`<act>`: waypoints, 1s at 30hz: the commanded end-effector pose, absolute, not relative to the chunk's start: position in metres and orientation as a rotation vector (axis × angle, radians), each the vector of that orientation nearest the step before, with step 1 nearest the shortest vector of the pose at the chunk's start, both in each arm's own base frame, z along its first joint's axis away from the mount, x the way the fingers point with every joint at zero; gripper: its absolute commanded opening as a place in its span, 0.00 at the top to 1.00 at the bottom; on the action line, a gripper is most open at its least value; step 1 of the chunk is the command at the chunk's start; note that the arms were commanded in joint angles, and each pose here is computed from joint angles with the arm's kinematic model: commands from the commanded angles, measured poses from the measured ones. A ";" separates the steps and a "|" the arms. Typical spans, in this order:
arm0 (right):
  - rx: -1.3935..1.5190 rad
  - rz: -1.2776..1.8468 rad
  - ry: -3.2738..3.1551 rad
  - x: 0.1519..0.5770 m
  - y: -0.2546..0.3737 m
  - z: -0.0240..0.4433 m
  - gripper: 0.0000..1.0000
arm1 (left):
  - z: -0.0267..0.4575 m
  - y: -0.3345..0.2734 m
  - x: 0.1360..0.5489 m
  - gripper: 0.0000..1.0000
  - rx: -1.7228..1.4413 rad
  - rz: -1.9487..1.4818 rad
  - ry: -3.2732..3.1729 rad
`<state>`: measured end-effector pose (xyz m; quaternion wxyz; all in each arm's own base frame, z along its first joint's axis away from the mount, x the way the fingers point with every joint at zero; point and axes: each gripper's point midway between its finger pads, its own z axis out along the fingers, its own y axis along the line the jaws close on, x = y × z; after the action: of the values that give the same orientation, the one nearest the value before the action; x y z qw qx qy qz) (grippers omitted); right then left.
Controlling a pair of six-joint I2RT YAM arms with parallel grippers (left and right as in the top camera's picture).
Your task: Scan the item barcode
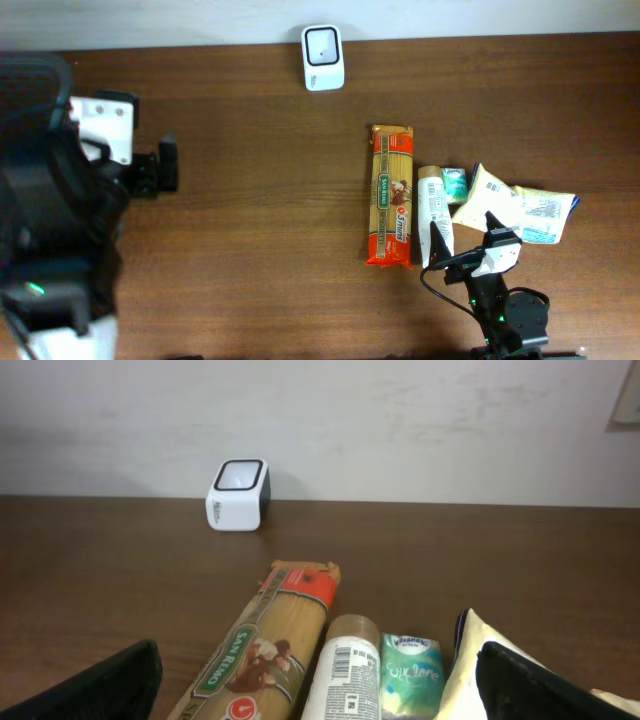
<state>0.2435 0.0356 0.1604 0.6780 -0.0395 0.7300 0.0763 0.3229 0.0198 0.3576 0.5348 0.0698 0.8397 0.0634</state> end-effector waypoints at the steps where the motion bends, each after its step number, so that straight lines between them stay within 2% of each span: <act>1: -0.074 0.166 1.642 0.244 0.033 0.158 0.01 | 0.307 0.007 0.300 0.01 0.210 0.142 1.798; 7: -0.074 0.166 1.642 0.244 0.033 0.158 0.01 | 0.212 -0.001 0.261 0.01 0.210 0.163 1.558; 10: -0.074 0.166 1.642 0.244 0.033 0.158 0.01 | 0.183 0.000 0.254 0.01 0.209 0.170 1.549; 16: -0.074 0.166 1.642 0.244 0.033 0.158 0.01 | 0.158 -0.001 0.246 0.01 0.215 0.158 1.630; 30: -0.074 0.166 1.643 0.244 0.033 0.157 0.01 | 0.159 -0.001 0.246 0.01 0.215 0.159 1.629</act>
<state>0.2434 0.0356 0.1602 0.6779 -0.0395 0.7302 0.0763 0.2462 0.0000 0.1592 0.6778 0.0901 0.7266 0.0677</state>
